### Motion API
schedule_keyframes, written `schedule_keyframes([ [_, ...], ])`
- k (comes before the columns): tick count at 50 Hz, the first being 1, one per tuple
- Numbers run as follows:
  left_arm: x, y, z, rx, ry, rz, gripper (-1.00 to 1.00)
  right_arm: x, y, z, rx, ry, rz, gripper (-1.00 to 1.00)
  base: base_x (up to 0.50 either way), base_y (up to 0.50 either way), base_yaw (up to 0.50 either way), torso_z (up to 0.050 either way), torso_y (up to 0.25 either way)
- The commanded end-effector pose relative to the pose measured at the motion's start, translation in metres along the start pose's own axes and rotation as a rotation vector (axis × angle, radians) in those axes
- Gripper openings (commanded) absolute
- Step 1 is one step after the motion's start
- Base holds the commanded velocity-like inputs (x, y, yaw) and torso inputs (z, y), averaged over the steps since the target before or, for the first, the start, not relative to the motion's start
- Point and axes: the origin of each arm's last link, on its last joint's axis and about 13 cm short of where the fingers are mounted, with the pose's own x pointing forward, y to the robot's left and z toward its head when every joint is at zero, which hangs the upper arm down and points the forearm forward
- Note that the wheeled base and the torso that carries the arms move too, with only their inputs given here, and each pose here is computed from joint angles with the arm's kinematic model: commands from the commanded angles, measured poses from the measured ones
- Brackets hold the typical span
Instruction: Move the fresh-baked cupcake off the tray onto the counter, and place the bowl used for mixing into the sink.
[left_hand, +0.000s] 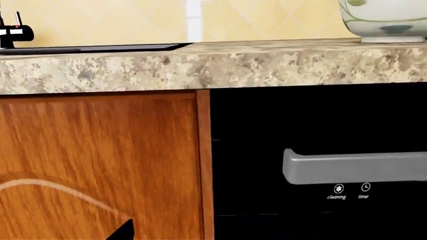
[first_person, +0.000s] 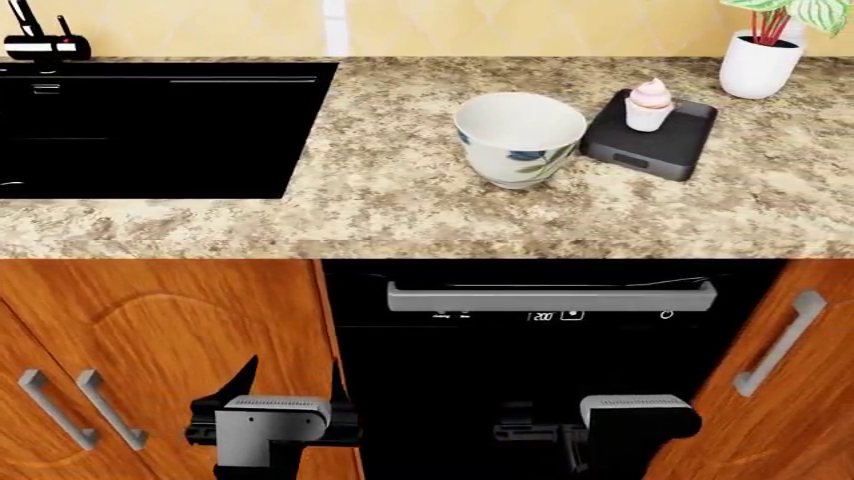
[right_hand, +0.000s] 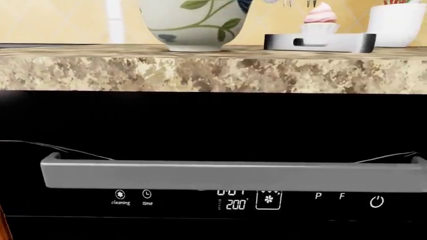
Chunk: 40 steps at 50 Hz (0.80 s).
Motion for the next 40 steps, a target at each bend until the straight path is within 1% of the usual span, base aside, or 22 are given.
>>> schedule_keyframes([
  [1,-0.0002,0.0001,0.0000,0.000,0.000,0.000,1.00,0.0005,0.0001,-0.0001,0.000,0.000,0.001,1.00,0.00,-0.21,0.00,0.000,0.000],
  [40,0.0000,0.0001,0.0005,-0.002,-0.002,0.000,1.00,-0.0002,0.0004,-0.0002,0.000,0.000,0.002,1.00,0.00,-0.21,0.00,0.000,0.000],
])
